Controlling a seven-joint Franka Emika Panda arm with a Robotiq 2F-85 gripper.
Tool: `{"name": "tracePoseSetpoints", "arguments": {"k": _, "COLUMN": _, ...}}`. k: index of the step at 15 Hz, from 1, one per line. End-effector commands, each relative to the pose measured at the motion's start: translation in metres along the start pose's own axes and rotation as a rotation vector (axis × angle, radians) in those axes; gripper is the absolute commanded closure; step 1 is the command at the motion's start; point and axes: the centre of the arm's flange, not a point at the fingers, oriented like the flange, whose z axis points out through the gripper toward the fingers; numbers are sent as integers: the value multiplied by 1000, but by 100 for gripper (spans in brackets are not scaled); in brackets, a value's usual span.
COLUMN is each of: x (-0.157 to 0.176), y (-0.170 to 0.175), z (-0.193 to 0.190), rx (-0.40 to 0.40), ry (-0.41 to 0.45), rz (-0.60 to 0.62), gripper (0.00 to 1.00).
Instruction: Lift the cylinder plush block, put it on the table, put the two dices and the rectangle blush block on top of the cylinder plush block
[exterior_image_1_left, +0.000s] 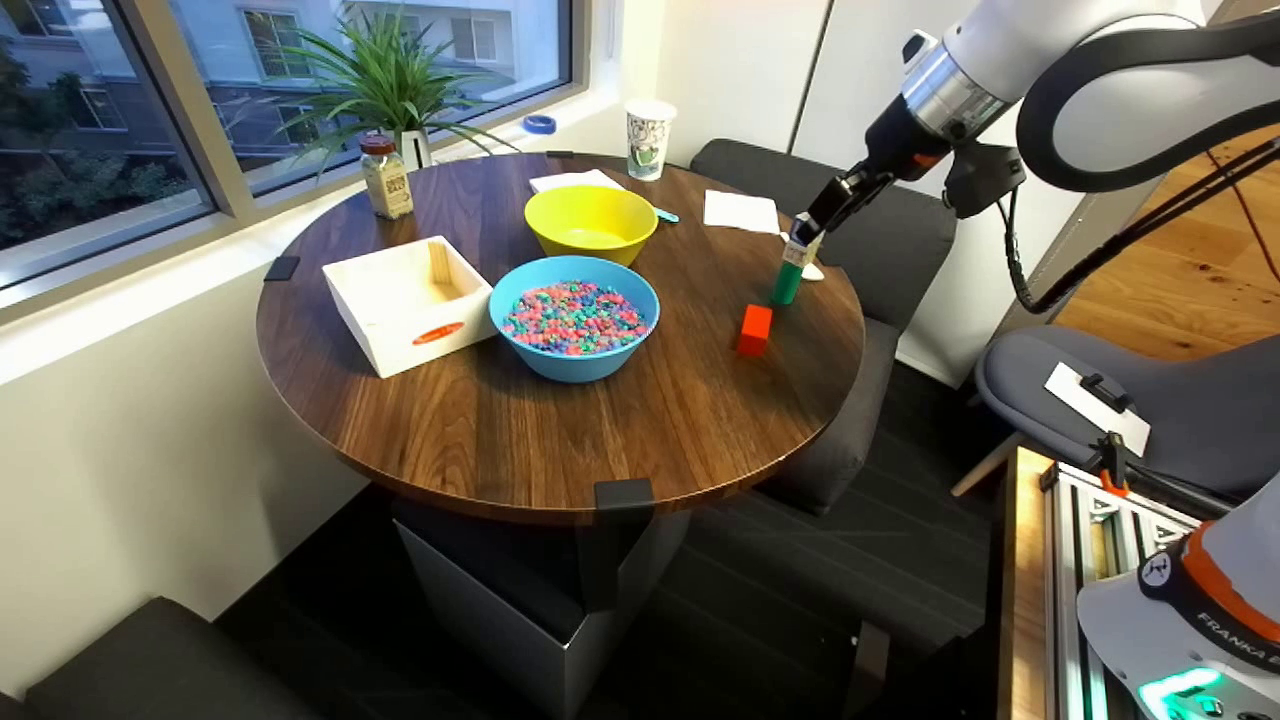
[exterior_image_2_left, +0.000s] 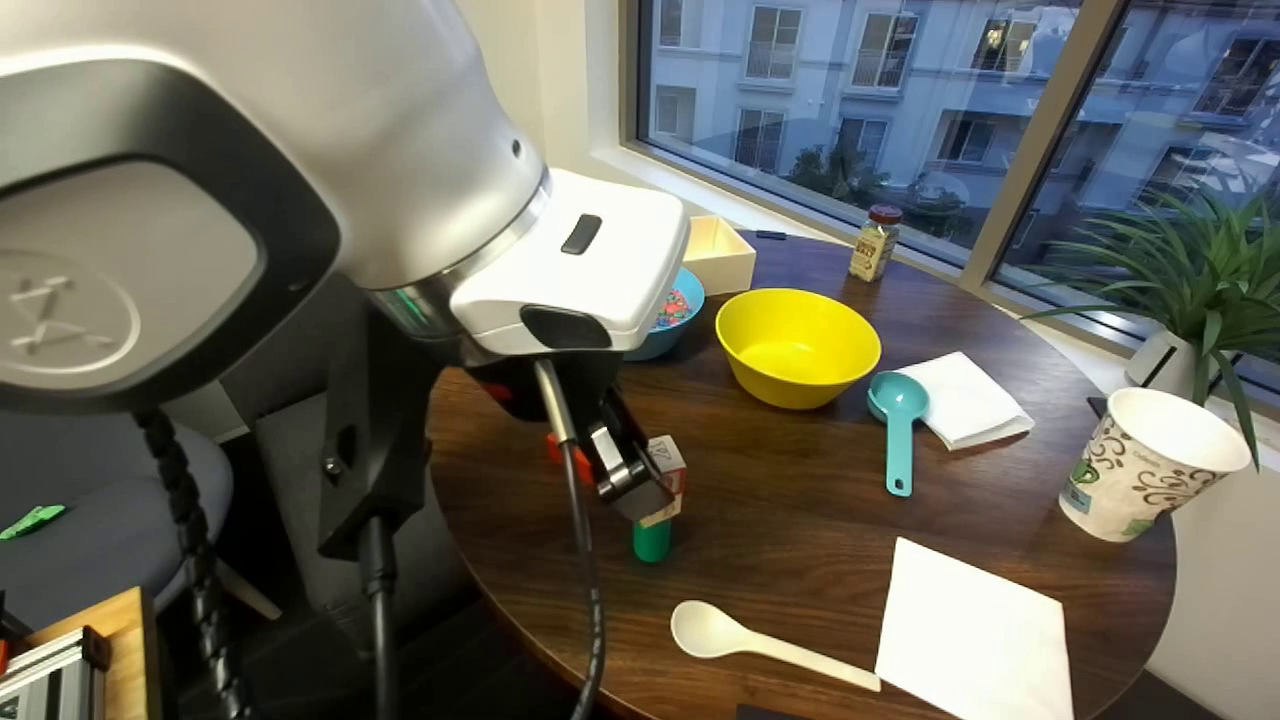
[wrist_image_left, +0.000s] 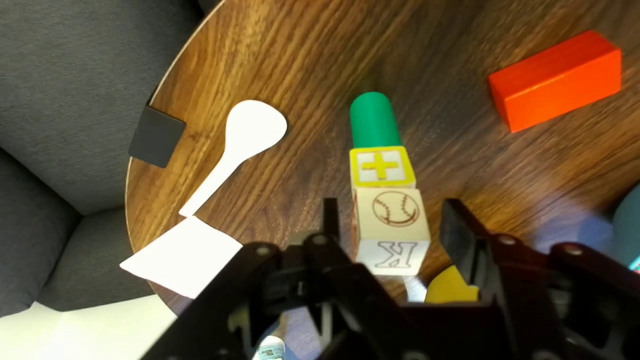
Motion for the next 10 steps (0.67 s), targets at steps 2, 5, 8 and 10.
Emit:
{"name": "tracePoseSetpoints", "arguments": {"k": 2, "x": -3, "y": 0, "z": 0, "rx": 11, "ry": -21, "rz": -6, "gripper": 4}}
{"name": "tracePoseSetpoints", "arguments": {"k": 5, "x": -1, "y": -8, "z": -10, "rx": 20, "ry": -40, "rz": 7, "gripper": 0}}
{"name": "tracePoseSetpoints", "arguments": {"k": 8, "x": -1, "y": -23, "z": -25, "rx": 24, "ry": -111, "rz": 27, "gripper": 0}}
{"name": "tracePoseSetpoints", "arguments": {"k": 10, "x": -2, "y": -32, "z": -34, "rx": 29, "ry": -186, "rz": 48, "gripper": 0}}
